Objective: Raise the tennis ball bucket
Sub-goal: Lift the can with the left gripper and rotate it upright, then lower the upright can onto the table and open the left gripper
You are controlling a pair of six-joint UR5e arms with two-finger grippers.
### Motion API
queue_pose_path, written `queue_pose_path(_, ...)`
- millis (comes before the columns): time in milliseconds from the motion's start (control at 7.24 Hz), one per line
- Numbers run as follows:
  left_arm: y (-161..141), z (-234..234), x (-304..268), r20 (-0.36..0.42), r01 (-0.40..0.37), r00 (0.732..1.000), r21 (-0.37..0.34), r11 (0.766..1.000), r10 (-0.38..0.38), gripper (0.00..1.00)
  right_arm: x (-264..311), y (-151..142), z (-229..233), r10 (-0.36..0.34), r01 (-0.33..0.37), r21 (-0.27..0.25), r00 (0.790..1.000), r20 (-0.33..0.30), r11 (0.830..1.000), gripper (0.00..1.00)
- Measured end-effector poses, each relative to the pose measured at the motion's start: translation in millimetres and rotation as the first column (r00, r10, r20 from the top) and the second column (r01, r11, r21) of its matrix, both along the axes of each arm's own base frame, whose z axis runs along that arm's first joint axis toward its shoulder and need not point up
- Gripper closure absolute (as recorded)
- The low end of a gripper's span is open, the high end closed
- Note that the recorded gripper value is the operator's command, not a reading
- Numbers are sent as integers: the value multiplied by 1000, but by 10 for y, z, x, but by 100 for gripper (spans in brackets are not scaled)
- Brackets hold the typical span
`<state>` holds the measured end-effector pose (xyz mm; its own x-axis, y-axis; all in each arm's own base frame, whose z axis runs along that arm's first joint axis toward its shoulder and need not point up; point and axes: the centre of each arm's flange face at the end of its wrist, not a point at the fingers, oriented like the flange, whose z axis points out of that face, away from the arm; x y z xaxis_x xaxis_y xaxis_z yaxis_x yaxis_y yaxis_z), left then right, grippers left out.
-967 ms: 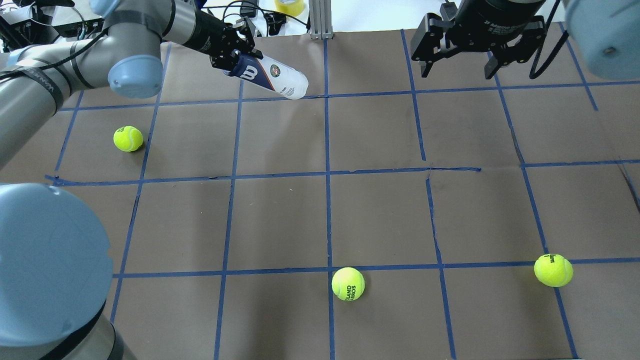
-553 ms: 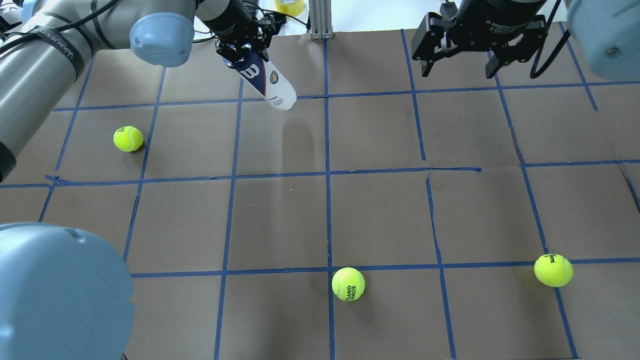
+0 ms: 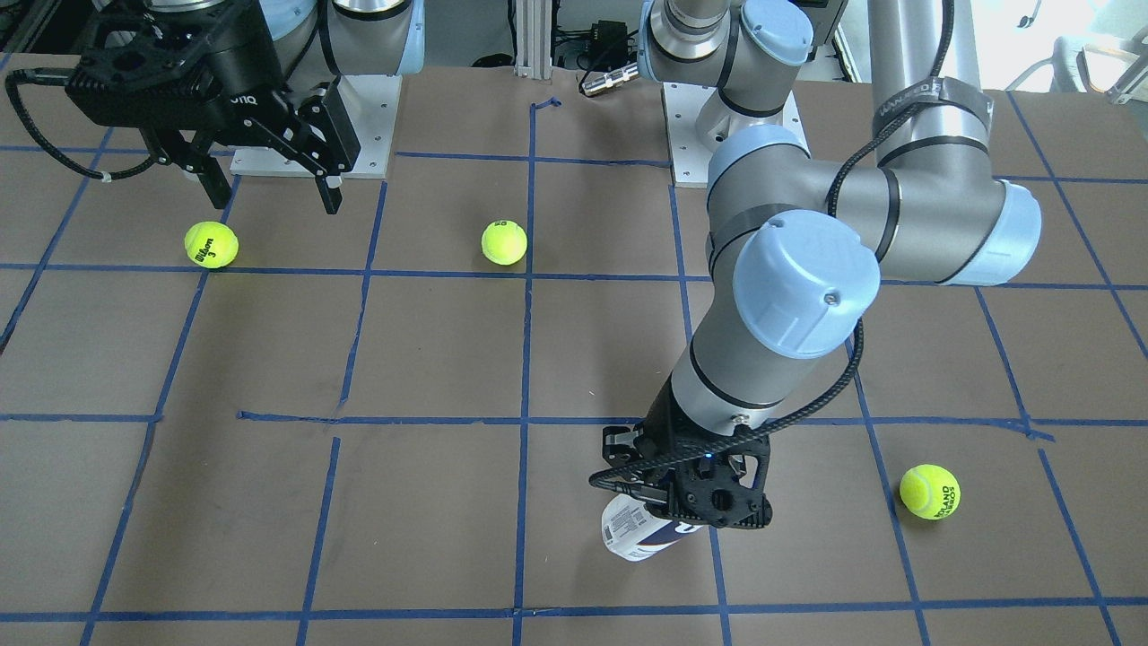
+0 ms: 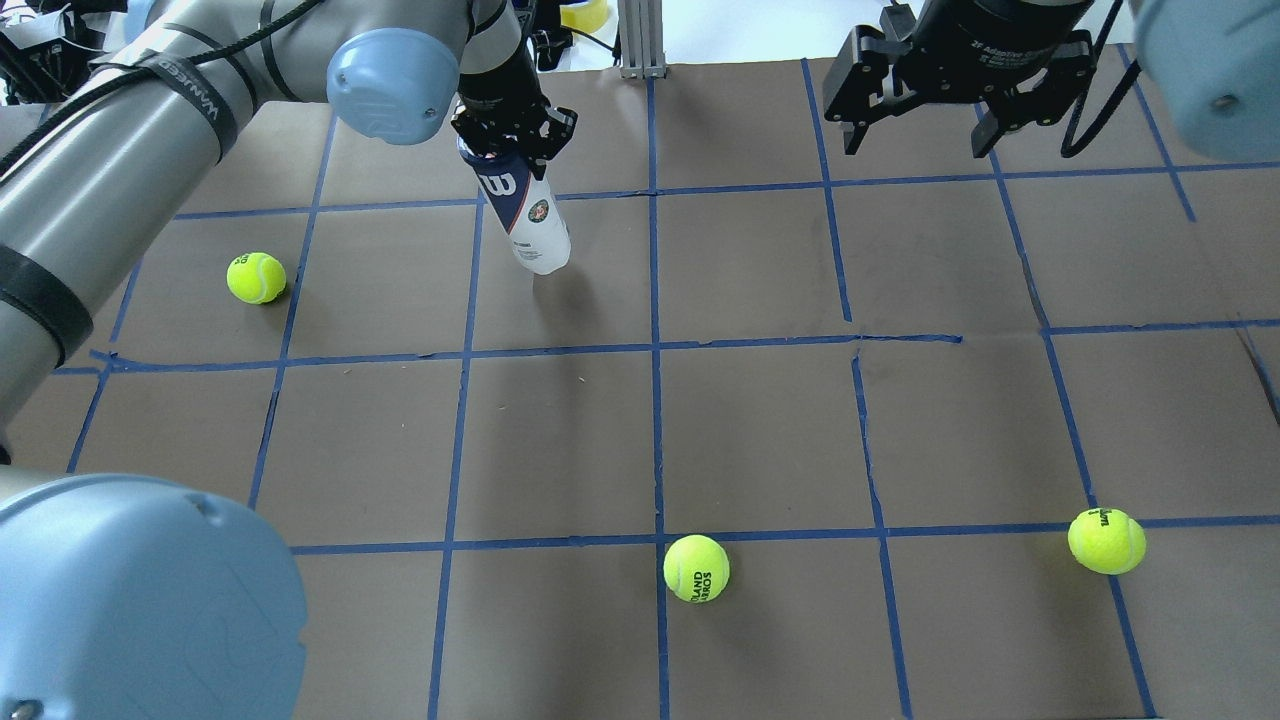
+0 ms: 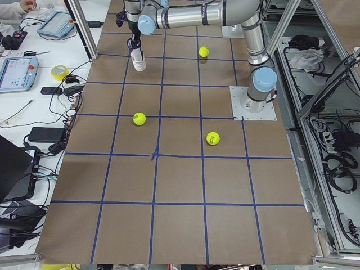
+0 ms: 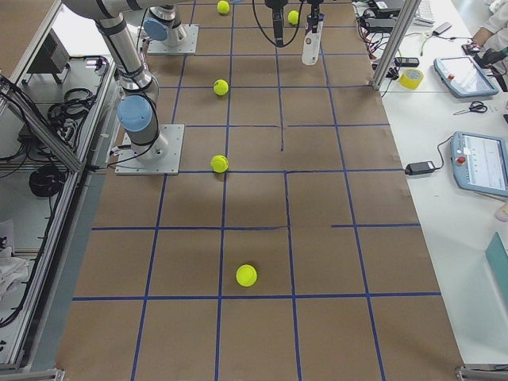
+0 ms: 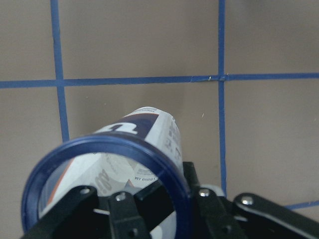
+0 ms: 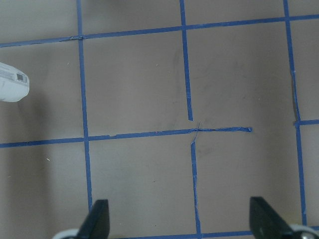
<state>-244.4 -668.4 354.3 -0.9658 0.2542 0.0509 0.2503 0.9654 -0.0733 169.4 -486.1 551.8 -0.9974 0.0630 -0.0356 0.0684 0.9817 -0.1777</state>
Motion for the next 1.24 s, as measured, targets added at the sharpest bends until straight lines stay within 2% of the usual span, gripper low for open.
queue_pose_path(276,36,-56,-75,11,28,1000,14,999,-29,100,0,0,0,1,-1,0,1000,0,1000,0)
queue_pose_path(415,62,-65,-142,12,34,999,14,999,-34,43,0,0,0,1,-1,0,1000,0,1000,0)
queue_pose_path(553,80,-88,-182,13,42,999,13,999,-42,5,0,2,2,0,0,0,1000,0,1000,0)
queue_pose_path(691,91,-110,-201,13,55,998,11,998,-55,0,0,4,5,0,0,-1,1000,0,1000,0)
queue_pose_path(1244,176,109,-193,20,69,997,-7,998,-69,0,1,4,4,0,0,-1,1000,2,1000,0)
